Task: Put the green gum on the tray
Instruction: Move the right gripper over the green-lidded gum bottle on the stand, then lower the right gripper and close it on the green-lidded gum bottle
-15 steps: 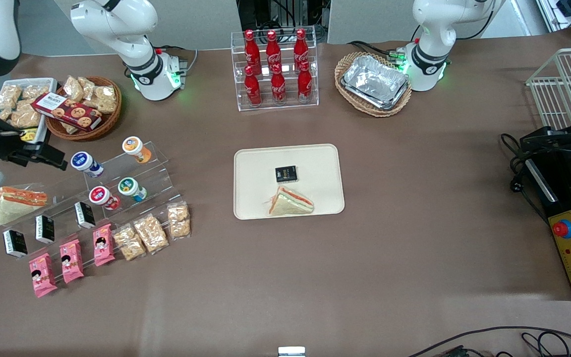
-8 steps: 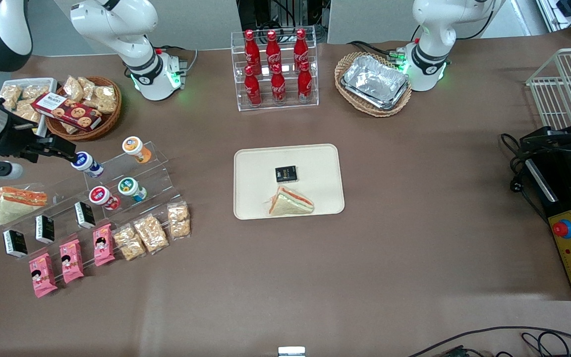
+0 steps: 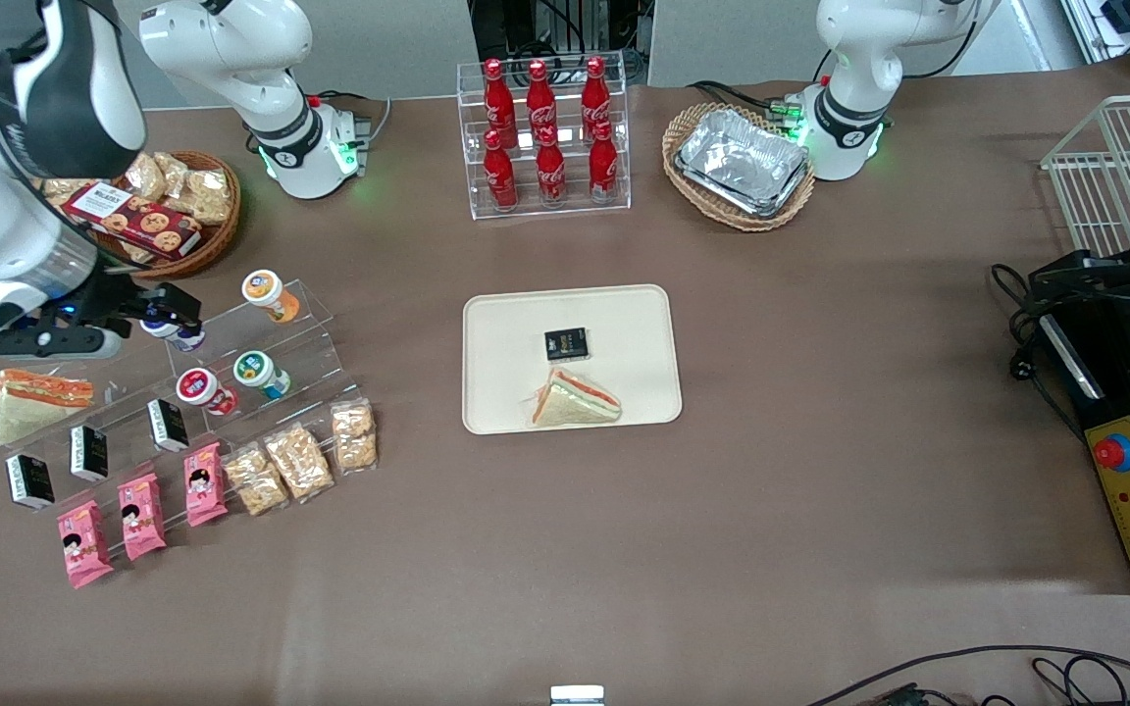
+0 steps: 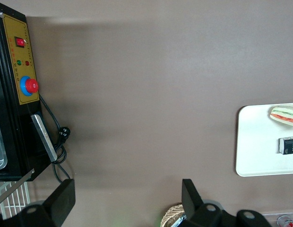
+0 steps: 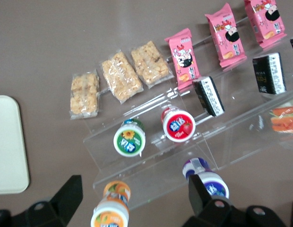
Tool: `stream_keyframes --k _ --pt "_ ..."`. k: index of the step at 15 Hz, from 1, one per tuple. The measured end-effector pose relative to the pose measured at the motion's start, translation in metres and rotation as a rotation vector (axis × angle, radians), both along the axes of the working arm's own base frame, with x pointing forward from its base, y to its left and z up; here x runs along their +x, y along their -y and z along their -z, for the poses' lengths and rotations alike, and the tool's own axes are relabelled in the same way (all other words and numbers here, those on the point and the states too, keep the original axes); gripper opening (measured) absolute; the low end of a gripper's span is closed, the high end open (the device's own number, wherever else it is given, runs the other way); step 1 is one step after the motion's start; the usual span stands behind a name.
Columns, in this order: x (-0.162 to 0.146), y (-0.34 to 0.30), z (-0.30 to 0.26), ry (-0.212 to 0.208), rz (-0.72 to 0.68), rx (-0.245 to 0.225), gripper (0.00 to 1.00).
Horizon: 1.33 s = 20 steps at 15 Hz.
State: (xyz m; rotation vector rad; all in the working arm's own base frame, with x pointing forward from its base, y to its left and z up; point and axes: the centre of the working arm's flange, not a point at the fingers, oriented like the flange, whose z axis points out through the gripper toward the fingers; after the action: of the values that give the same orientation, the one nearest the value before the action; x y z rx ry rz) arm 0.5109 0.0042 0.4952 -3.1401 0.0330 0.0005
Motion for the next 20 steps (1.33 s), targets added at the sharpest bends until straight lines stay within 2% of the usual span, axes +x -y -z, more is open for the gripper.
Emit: stream_keyframes --k 4,9,14,20 --pt "-0.009 -0.008 0.046 0.055 -0.02 0.002 1.0" --pt "-0.019 -0.012 0.09 0.09 -0.042 0.002 1.0" --pt "-0.024 -0.012 0.131 0.112 -0.055 0.0 1.0" --pt "-0.024 -0.012 0.159 0.11 -0.058 -0.001 1.0"
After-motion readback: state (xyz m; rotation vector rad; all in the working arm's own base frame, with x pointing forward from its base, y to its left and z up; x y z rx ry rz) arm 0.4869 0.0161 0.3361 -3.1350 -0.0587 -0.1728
